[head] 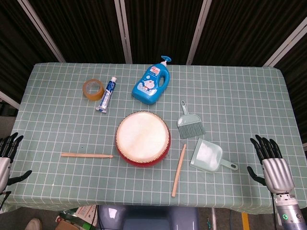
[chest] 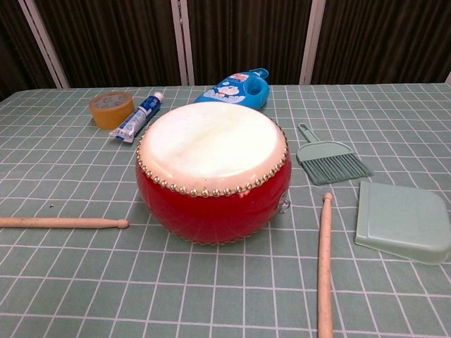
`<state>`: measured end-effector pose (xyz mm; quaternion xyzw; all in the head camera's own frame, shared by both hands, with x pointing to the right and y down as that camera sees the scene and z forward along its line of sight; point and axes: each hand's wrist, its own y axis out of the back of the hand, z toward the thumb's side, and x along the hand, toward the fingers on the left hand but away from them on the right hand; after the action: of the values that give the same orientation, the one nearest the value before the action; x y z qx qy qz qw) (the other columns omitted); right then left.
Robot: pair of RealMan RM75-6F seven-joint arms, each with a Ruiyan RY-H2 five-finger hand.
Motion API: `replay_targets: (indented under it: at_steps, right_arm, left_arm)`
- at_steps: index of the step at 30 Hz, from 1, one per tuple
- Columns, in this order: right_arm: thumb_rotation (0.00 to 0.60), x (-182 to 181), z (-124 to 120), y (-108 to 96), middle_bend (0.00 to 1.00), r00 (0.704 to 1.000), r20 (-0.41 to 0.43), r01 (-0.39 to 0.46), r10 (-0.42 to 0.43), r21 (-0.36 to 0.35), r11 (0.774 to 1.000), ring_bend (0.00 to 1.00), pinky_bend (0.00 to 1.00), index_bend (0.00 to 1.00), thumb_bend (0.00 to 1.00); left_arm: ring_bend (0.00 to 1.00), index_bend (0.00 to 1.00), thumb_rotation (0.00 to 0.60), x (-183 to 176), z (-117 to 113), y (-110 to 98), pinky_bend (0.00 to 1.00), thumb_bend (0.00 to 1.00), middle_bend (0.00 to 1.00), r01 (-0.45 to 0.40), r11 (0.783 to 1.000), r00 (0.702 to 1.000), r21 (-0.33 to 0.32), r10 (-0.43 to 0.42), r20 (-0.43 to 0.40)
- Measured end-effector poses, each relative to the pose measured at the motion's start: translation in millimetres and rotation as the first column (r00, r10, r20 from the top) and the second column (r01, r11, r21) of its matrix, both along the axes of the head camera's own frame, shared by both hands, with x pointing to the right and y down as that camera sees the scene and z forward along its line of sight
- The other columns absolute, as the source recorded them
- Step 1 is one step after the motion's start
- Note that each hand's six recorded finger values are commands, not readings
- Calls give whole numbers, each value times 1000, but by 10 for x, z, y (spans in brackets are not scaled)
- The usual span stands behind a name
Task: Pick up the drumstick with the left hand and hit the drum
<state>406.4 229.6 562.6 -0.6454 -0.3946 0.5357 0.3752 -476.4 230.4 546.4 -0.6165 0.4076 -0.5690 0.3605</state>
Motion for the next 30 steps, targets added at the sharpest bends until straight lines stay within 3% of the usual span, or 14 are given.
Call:
replay_targets:
  at_steps: [20,22,24,25,29,30]
  right_arm:
    - [600,16,2,6,0,1000,-5,-8,8,-8,1000,0,0,0,353]
    - [600,15,0,9,0,1000,-5,-6,6,-8,1000,0,0,0,353]
    - [600,14,1,10,0,1000,-5,-5,5,-8,1000,0,0,0,353]
    - [600,16,1,11,0,1000,-4,-6,6,-9,1000,0,0,0,353]
    - [600,21,-3,6,0,1000,1,-11,11,-10,1000,0,0,0,352]
    - [600,18,-4,6,0,1000,1,-9,9,-10,1000,0,0,0,353]
  left_arm:
    - [0,0,600,15,70,5,32,65,0,-13,999,1000,-40,14,13]
    - [9,0,600,27,86,-1,74,65,0,-21,999,1000,-47,22,18]
    - [77,0,600,47,109,-20,189,65,35,-30,998,999,-55,31,25]
    - [172,0,600,58,121,-33,294,69,110,-33,998,999,-58,35,27]
    - [660,50,600,127,187,-126,683,130,613,-53,996,998,-70,56,43]
    - [727,89,600,146,209,-149,728,147,685,-59,996,997,-73,63,46]
